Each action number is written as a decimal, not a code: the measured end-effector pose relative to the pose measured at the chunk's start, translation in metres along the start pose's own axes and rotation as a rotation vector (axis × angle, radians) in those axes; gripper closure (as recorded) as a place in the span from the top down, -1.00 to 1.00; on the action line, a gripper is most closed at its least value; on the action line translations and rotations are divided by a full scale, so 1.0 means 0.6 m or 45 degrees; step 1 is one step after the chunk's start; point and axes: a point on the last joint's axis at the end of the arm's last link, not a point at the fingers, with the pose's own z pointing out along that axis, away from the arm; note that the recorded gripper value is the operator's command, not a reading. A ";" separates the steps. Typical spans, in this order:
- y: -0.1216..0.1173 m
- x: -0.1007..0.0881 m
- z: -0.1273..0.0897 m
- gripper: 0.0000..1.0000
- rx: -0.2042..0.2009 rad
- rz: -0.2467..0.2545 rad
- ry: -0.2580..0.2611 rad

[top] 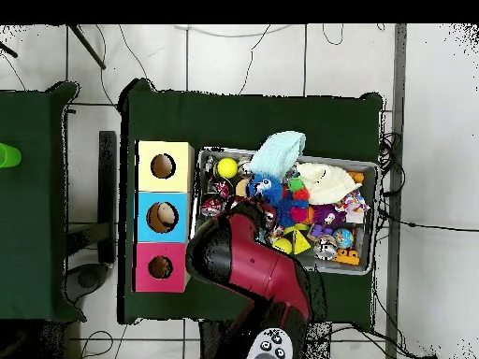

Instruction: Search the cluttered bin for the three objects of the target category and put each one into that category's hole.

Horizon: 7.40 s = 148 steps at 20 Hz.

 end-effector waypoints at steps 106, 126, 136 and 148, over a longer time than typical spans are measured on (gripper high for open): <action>0.019 0.074 -0.037 -1.00 0.024 -0.349 -0.328; 0.018 0.115 0.016 -1.00 0.051 -0.371 -0.276; 0.019 0.153 0.060 -1.00 0.127 -0.335 -0.196; 0.035 0.124 0.083 -1.00 0.258 -0.197 -0.232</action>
